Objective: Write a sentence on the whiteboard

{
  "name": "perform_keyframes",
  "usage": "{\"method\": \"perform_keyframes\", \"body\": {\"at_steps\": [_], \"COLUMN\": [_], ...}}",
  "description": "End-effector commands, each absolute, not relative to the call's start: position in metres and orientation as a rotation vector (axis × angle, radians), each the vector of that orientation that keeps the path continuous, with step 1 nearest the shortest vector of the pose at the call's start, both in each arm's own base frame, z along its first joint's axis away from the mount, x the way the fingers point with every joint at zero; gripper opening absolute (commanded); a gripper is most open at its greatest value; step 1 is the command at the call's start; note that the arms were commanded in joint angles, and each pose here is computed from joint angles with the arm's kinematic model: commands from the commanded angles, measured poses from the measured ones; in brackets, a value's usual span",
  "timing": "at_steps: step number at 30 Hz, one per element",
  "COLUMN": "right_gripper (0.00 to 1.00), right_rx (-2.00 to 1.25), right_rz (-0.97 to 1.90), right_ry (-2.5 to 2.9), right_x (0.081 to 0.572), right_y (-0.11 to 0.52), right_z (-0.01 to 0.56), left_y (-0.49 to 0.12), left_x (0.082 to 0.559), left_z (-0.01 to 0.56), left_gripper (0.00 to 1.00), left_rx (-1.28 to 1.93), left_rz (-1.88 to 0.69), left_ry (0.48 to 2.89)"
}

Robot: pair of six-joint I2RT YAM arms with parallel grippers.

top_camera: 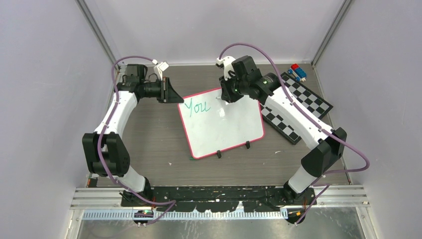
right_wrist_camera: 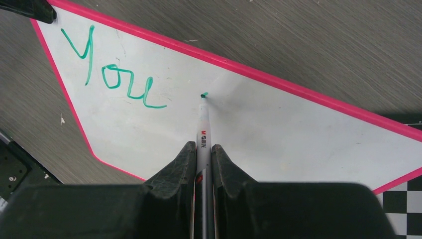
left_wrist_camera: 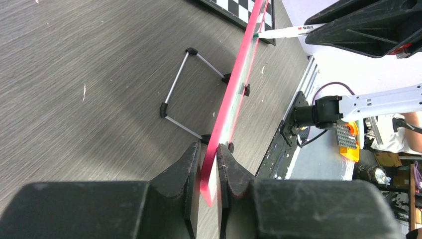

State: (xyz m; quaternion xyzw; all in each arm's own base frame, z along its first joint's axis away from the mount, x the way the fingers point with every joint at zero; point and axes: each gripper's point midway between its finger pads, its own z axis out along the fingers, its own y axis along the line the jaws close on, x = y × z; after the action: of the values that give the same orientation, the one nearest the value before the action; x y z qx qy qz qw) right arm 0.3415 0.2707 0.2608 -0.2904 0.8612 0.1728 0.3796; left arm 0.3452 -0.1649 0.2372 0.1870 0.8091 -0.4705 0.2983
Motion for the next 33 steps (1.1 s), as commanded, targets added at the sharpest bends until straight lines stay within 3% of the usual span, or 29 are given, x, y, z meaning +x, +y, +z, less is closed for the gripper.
{"method": "perform_keyframes", "body": {"at_steps": [1,17,33], "right_gripper": [0.00,0.00,0.00], "right_rx": [-0.745,-0.817,-0.714], "right_rz": [0.482,0.451,0.501], "right_ry": [2.112,2.196,2.125], "right_x": [0.348,0.322,0.336], "right_y": [0.286,0.271,0.252], "right_z": [0.282,0.241,0.290], "left_y": [-0.167,-0.165,-0.168], "left_x": [0.345,0.345,0.347], "left_z": [0.257,0.255,0.254], "left_gripper": [0.00,0.00,0.00], "left_rx": [0.529,0.528,0.531], "left_rz": [-1.233,-1.220,-1.220], "left_ry": [2.097,2.108,2.115]}}
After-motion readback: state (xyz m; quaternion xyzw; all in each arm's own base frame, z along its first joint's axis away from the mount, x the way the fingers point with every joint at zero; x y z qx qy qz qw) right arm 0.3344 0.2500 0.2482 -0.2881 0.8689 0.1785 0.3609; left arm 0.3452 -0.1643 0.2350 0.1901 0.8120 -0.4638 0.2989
